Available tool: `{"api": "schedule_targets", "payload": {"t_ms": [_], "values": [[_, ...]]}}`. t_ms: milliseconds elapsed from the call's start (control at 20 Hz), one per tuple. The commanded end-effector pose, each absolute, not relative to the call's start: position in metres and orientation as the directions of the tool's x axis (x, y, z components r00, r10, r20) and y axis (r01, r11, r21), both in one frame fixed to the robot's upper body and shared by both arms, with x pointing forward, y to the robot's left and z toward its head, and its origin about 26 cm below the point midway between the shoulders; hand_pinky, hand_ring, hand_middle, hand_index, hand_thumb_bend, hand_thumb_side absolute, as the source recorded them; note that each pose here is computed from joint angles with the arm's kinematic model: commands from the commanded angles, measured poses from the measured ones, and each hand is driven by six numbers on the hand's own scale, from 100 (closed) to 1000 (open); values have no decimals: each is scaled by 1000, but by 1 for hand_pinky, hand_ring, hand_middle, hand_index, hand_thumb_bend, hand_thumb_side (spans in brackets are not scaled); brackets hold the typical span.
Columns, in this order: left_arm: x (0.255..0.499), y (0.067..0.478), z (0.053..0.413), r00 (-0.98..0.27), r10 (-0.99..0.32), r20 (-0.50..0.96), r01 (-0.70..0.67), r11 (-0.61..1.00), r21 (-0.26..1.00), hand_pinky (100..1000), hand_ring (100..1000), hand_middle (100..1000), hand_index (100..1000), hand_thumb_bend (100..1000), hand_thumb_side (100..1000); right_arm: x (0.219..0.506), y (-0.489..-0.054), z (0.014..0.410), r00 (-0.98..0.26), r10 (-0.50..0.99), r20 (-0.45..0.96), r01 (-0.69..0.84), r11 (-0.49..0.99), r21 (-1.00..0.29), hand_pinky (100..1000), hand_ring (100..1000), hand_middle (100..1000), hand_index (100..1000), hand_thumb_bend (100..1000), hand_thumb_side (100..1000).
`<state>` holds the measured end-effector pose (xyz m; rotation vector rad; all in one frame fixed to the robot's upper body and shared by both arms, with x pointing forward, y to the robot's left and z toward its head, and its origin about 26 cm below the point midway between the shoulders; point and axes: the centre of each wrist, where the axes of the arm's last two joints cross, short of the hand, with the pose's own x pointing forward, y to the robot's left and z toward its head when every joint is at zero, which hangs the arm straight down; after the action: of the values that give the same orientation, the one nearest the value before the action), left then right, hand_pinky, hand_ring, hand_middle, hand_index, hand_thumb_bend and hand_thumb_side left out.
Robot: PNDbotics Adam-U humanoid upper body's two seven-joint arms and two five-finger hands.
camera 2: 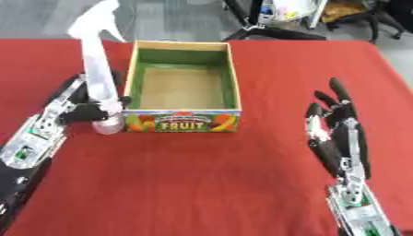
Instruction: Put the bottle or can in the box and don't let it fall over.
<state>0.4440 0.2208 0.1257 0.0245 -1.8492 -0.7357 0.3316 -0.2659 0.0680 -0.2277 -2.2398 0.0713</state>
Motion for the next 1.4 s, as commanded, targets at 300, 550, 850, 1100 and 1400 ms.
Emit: {"api": "schedule_targets", "payload": {"t_ms": [300, 550, 850, 1100, 1400], "values": [[446, 214, 141, -444, -260, 858, 229, 892, 389, 147, 872, 207, 424, 100, 146, 334, -268, 75, -629, 188, 754, 133, 982, -134, 786, 885, 1000, 960, 100, 470], [444, 213, 165, -506, -225, 833, 198, 909, 366, 138, 831, 193, 416, 100, 145, 334, -268, 75, -630, 187, 754, 131, 982, -135, 786, 885, 1000, 961, 100, 470], [446, 203, 227, -624, -224, 748, 188, 887, 422, 148, 787, 205, 419, 100, 154, 335, -264, 75, -631, 176, 756, 111, 984, -137, 787, 886, 1000, 961, 100, 470], [456, 184, 245, -645, -220, 732, 230, 857, 461, 162, 806, 216, 429, 100, 173, 337, -254, 76, -640, 144, 755, 64, 989, -135, 787, 887, 1000, 962, 100, 470], [479, 179, 219, -587, -261, 766, 259, 836, 484, 282, 894, 272, 484, 100, 100, 340, -241, 79, -650, 102, 753, 7, 992, -128, 788, 888, 1000, 962, 100, 470]]}}
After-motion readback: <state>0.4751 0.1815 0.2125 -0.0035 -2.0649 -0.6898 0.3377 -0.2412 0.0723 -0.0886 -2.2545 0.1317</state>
